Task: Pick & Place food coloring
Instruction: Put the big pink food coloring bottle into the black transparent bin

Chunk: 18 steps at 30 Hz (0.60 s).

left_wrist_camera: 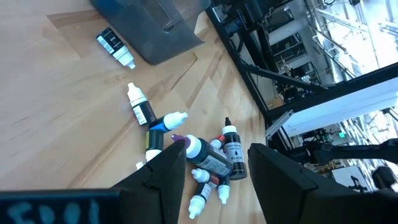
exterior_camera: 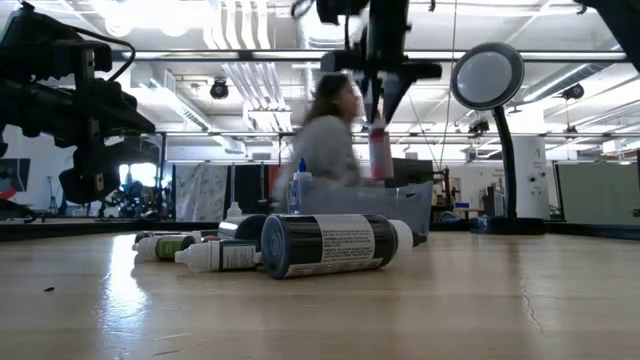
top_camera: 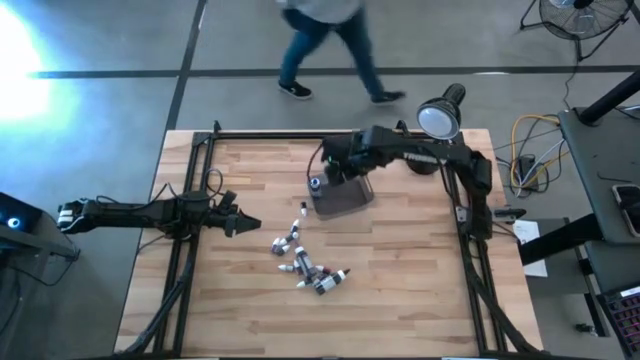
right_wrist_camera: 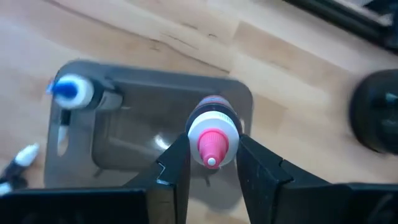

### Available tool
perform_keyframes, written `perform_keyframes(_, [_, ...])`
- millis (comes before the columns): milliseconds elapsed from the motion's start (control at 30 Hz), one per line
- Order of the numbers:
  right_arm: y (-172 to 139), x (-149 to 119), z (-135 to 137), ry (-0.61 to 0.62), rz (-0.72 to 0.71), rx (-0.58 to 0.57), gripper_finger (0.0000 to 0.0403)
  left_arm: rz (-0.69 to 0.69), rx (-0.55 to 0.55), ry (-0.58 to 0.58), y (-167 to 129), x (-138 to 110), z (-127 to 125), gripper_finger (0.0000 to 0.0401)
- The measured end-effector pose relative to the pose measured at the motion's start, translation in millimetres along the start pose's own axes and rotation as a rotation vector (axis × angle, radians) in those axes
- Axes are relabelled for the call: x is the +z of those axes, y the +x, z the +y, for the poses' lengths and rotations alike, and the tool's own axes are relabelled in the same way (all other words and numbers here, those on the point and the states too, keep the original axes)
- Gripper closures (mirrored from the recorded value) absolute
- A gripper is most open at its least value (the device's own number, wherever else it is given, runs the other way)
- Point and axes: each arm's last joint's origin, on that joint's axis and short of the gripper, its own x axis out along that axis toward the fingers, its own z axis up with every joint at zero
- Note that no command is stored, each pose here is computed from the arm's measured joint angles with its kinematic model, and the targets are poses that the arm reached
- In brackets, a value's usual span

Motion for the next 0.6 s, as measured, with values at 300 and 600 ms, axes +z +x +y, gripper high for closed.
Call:
perform_keyframes(300, [49.9,5.8,-15.0,0.004,0.116,0.002,0.0307,0.000,0.000,-0.006,0.0,0.0,0.0,0.0250])
perform_keyframes(600, [61.3,2.1,-9.3,0.018,0.089,0.038,0.0284,-0.015,0.012,0.007,0.1,0.2,0.6,0.0250])
